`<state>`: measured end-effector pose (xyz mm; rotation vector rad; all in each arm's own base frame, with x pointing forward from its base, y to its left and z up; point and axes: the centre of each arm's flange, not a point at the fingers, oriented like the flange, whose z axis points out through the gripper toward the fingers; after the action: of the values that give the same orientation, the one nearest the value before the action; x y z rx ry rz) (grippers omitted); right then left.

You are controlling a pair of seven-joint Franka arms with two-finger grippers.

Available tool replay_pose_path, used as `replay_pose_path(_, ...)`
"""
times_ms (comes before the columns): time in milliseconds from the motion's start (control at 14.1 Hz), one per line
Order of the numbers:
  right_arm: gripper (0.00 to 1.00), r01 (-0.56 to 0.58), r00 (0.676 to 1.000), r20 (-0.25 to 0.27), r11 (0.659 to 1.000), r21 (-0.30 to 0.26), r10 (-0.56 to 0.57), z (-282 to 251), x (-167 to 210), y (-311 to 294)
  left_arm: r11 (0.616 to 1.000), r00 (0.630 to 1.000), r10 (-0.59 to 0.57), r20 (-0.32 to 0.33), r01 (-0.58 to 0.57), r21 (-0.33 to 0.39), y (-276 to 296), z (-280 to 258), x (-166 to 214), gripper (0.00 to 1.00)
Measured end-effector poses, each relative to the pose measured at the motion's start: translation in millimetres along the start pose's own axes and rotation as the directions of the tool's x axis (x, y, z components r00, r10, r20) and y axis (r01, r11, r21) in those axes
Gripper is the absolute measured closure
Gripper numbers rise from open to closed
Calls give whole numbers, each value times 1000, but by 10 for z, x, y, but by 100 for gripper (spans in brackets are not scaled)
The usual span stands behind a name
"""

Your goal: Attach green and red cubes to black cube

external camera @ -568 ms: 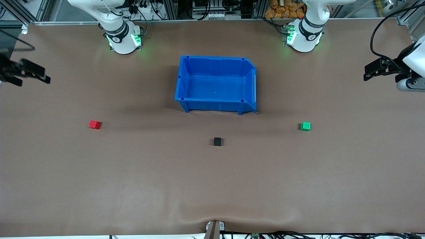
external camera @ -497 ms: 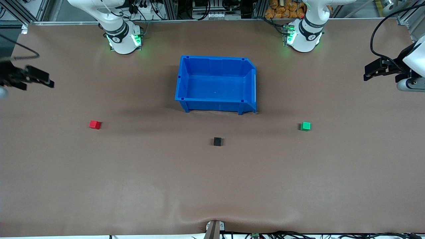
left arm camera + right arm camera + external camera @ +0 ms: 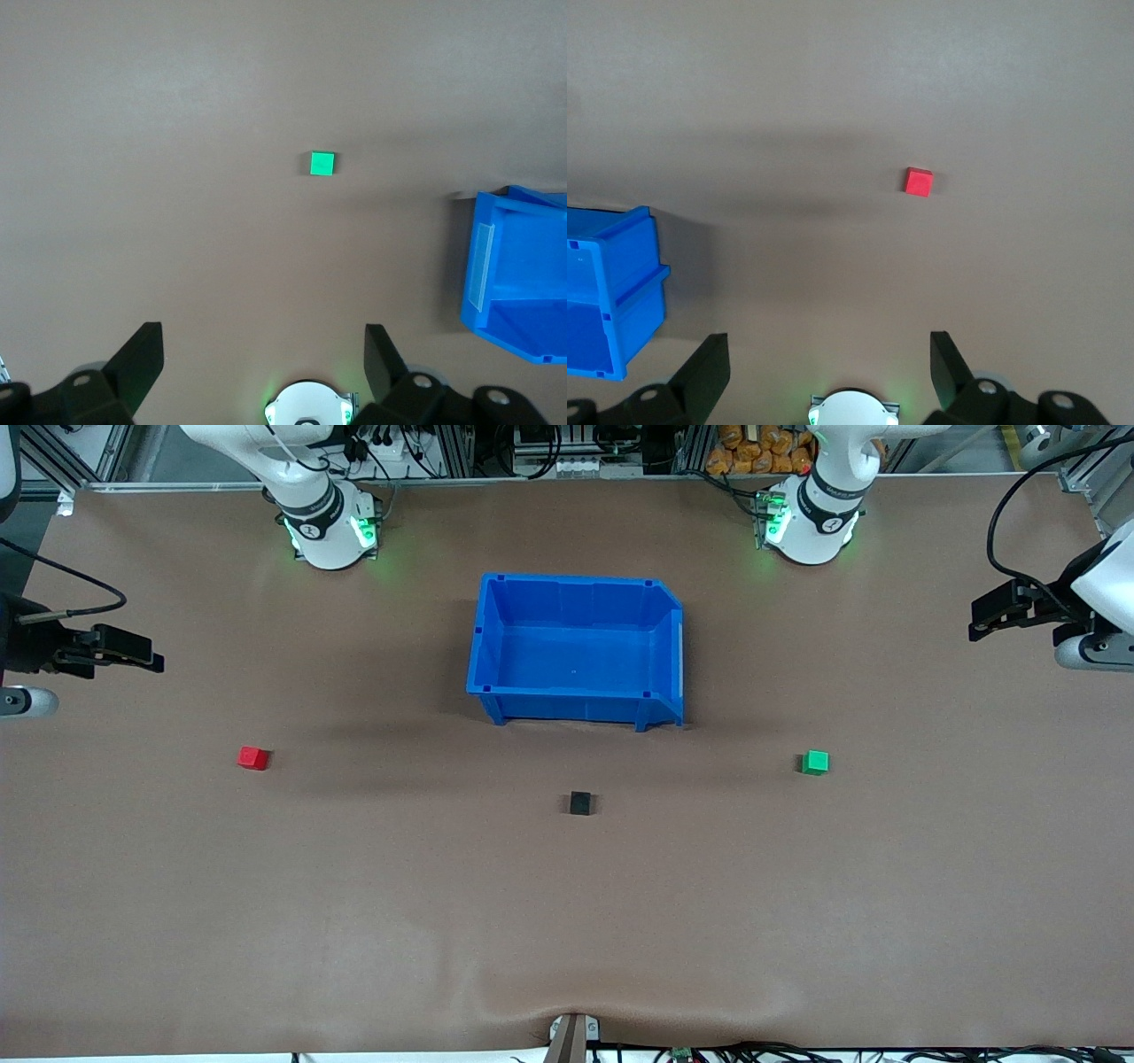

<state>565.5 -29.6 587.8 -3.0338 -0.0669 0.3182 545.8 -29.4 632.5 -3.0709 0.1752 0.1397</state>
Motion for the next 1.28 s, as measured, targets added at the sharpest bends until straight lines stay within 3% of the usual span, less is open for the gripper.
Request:
replay_pose_path(284,0,-36,998,58,999,9,35,212,81,203,999,1000,3,6,-3,-35,28,43,30,0)
replay_pose_path(568,0,-90,980,180,996,16,85,849,390,526,999,1000,-3,21,4,-52,-2,132,85,0)
replay_pose_path(710,0,-154,958,247,988,8,147,1229,546,638,998,999,-10,35,12,-55,-49,253,169,0)
replay_pose_path(852,0,-276,915,302,961,-20,269,1620,690,824,998,999,-9,50,12,-57,-53,470,336,0)
replay_pose_path(994,0,-319,892,327,947,-39,314,1978,833,960,998,998,-7,67,11,-60,-50,749,536,0)
replay_pose_path(1278,0,-311,882,357,949,-49,308,2615,1055,1066,998,990,2,144,8,-68,10,1357,816,0)
